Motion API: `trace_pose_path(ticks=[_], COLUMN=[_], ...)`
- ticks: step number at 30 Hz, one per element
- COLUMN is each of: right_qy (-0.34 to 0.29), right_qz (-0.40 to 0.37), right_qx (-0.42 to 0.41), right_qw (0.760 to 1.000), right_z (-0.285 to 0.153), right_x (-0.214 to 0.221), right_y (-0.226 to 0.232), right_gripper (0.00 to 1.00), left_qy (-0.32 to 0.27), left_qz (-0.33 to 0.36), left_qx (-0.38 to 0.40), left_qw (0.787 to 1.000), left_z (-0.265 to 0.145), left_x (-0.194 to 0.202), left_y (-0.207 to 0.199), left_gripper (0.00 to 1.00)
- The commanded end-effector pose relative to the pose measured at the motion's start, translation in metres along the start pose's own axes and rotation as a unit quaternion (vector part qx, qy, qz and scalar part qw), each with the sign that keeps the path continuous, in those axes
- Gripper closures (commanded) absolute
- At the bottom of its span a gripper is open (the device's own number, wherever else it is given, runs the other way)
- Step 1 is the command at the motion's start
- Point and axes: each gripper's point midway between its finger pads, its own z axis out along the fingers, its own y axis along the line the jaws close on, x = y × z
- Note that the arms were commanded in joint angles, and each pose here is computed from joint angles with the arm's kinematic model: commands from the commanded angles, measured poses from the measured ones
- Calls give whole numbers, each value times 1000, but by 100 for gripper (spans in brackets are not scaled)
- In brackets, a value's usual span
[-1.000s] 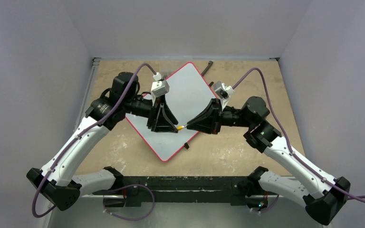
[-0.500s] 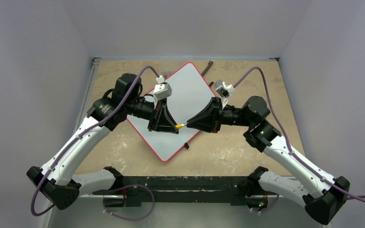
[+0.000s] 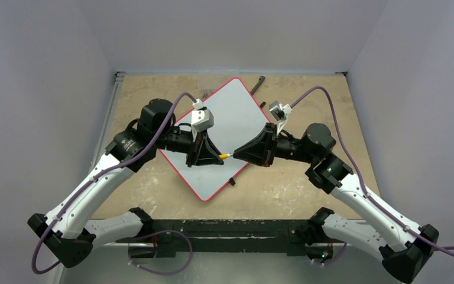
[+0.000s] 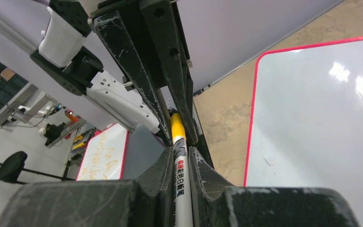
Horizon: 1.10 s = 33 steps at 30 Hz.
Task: Write a sentence on the whiteboard
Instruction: Open the whiteboard marker.
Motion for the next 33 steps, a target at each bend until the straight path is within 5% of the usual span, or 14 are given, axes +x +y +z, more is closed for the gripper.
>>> trace_pose_path(ticks=[1,22,33], right_qy=[-41,-51,-99], right_qz=[33,77,96], right_qx=[78,99,42], right_qw=[996,991,989], right_z=[-10,-43,-61], right_x=[-17,-23,-43], right_y=[-18,-34,-21], right_gripper=[100,100,100], left_qy=[-14,-17,-24], left_qz=[40,53,51], left_qx=[-63,-83,-96], left_qw=[997,995,994], left_z=[-8,-16,-16], left_x=[-4,-1,0], left_y=[17,17,21], left_gripper=[100,100,100])
